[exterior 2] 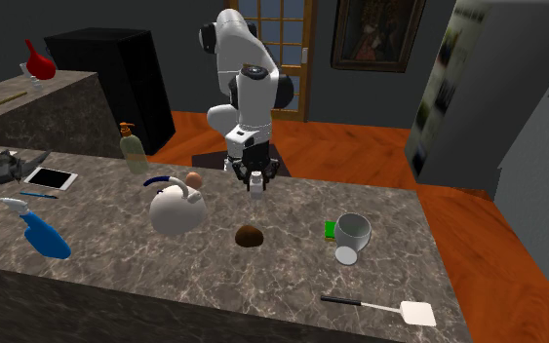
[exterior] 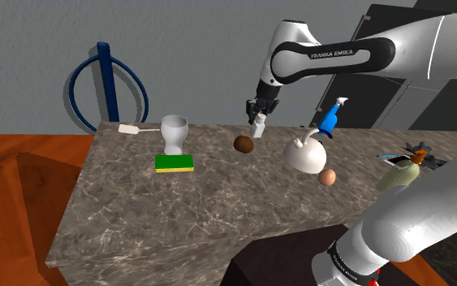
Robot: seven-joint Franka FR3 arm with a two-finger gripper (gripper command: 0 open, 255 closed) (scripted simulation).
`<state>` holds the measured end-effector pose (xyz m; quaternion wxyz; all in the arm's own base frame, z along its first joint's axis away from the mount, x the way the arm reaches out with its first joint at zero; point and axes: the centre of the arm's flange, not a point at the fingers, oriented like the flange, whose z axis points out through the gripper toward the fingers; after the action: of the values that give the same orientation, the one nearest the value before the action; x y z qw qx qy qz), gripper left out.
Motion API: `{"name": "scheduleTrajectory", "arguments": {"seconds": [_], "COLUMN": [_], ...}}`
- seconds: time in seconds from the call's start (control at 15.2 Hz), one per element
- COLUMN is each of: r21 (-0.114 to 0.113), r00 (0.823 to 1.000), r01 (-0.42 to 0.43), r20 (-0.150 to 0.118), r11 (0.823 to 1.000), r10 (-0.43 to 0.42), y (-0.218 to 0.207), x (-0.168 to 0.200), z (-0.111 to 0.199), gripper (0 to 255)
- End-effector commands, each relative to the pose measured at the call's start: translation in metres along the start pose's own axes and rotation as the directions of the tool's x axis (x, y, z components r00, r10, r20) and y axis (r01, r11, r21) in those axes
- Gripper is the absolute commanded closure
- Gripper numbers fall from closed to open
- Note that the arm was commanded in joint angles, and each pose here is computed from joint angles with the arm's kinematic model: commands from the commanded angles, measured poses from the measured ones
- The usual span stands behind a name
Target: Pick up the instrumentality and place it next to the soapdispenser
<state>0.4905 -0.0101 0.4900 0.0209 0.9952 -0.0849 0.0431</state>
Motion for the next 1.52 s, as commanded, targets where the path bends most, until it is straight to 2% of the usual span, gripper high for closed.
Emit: {"name": "scheduleTrajectory", "arguments": {"seconds": [0.0,1.45], "r21": [0.0,0.0], "r00": [1.0,1.0], "r01": [0.0,0.0], "r20": [0.001,0.001], "r11": [1.0,1.0], "r10": [0.0,0.0], "y": [0.001,0.005], "x": [0.001,0.011], "z": [-0.01,-0.126], "gripper": [255,255]}}
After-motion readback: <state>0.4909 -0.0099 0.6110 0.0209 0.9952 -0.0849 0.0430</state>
